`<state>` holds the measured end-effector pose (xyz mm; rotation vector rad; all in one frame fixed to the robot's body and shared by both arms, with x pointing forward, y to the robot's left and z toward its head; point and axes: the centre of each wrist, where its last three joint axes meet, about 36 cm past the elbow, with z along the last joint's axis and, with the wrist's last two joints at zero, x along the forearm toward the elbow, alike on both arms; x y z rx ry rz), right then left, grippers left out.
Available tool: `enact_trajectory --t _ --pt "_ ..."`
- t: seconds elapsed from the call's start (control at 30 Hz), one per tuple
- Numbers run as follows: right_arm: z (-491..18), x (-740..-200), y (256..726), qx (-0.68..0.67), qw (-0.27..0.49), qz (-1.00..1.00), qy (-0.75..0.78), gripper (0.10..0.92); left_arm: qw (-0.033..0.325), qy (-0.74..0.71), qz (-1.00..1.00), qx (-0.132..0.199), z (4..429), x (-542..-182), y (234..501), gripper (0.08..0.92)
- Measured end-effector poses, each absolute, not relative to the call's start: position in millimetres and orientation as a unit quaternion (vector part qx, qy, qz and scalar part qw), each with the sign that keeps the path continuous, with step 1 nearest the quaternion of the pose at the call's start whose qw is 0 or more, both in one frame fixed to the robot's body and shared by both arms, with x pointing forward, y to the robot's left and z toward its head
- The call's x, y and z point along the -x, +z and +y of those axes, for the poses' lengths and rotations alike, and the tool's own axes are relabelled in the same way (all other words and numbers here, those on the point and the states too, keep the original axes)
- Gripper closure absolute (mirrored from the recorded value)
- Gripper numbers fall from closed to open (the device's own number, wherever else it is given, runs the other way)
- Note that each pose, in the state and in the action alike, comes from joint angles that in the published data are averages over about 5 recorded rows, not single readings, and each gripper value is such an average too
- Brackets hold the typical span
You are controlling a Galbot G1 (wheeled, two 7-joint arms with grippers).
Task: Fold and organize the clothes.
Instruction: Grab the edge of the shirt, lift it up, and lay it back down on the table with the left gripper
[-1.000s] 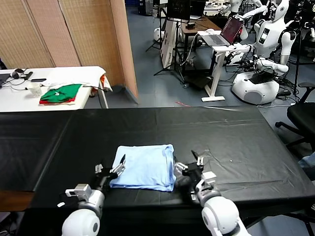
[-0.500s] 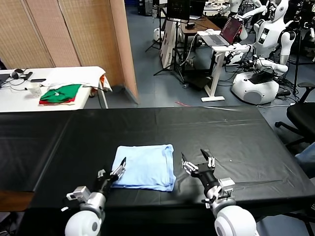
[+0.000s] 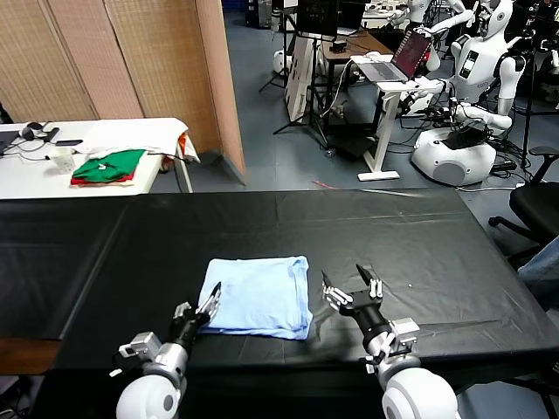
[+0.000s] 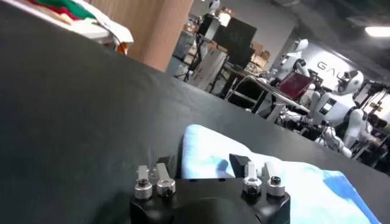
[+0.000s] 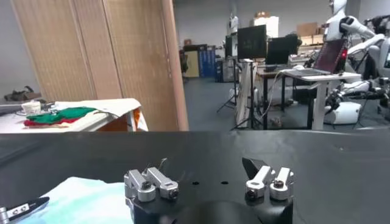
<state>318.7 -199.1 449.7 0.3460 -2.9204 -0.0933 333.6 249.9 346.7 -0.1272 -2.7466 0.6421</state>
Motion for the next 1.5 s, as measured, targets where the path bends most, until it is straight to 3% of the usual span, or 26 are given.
enact_trajectory --t 0.2,0.3,0.6,0.9,1.23,1.37,1.5 --pt "-199 -318 450 -0.117 0.097 -0.988 -0.031 0.115 0.167 0.244 -0.954 0.046 247 -333 349 0.711" --pt "-198 -317 449 -0.116 0.096 -0.988 -0.031 0.115 0.170 0.262 -0.949 0.044 248 -333 353 0.803" --pt "-201 -315 446 -0.108 0.093 -0.990 -0.024 0.115 0.148 0.154 -0.976 0.026 268 -333 375 0.812" --pt "-203 -317 440 -0.107 0.101 -0.989 -0.023 0.115 0.111 -0.043 -0.993 -0.016 347 -327 402 0.812" --pt "-196 -320 435 -0.116 0.107 -0.987 -0.028 0.115 0.075 -0.226 -0.970 -0.056 443 -321 479 0.812" --pt "-194 -318 432 -0.115 0.111 -0.987 -0.031 0.115 0.065 -0.260 -0.961 -0.065 443 -319 502 0.812" --pt "-195 -314 430 -0.111 0.114 -0.987 -0.031 0.115 0.068 -0.239 -0.967 -0.057 413 -315 502 0.812"
